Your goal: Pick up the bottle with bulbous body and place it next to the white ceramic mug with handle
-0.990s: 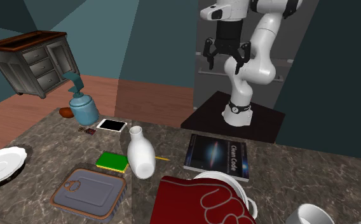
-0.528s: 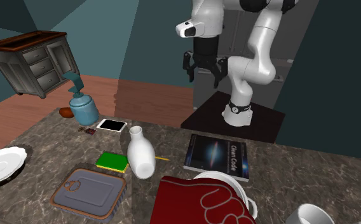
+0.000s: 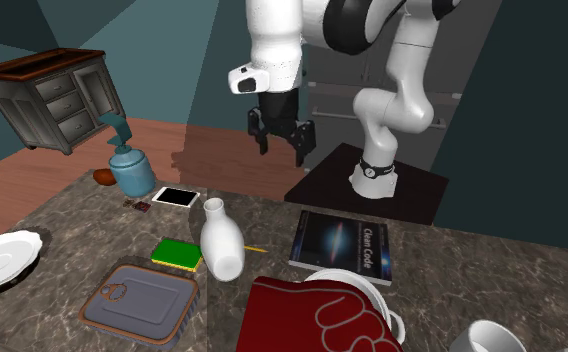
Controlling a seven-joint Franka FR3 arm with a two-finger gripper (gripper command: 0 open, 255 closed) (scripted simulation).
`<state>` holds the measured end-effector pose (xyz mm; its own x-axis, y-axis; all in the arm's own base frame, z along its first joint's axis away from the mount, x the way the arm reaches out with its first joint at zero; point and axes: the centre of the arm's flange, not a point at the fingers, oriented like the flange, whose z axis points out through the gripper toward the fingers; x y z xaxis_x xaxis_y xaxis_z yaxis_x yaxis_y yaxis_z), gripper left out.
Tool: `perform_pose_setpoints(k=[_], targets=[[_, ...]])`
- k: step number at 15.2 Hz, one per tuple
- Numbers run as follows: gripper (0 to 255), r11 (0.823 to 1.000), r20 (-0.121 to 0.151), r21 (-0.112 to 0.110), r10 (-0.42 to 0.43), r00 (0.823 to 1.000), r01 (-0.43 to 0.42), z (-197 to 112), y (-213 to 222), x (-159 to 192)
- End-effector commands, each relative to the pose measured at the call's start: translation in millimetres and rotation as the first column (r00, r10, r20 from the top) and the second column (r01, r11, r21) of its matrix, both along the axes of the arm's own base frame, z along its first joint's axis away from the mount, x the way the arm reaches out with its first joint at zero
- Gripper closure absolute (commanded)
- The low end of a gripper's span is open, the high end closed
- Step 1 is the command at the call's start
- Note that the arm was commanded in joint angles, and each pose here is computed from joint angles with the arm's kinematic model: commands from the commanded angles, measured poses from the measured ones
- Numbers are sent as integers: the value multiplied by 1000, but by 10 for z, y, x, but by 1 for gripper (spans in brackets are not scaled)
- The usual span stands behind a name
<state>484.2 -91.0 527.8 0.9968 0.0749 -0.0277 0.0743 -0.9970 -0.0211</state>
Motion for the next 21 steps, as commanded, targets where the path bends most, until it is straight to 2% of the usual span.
perform_pose_setpoints(k=[1, 14, 21], targets=[[0, 1000, -6, -4, -2, 1000, 2, -127, -118, 226], [0, 999, -42, -27, -20, 999, 19, -831, -868, 1593], [0, 999, -42, -27, -20, 999, 19, -1200, -870, 1567]])
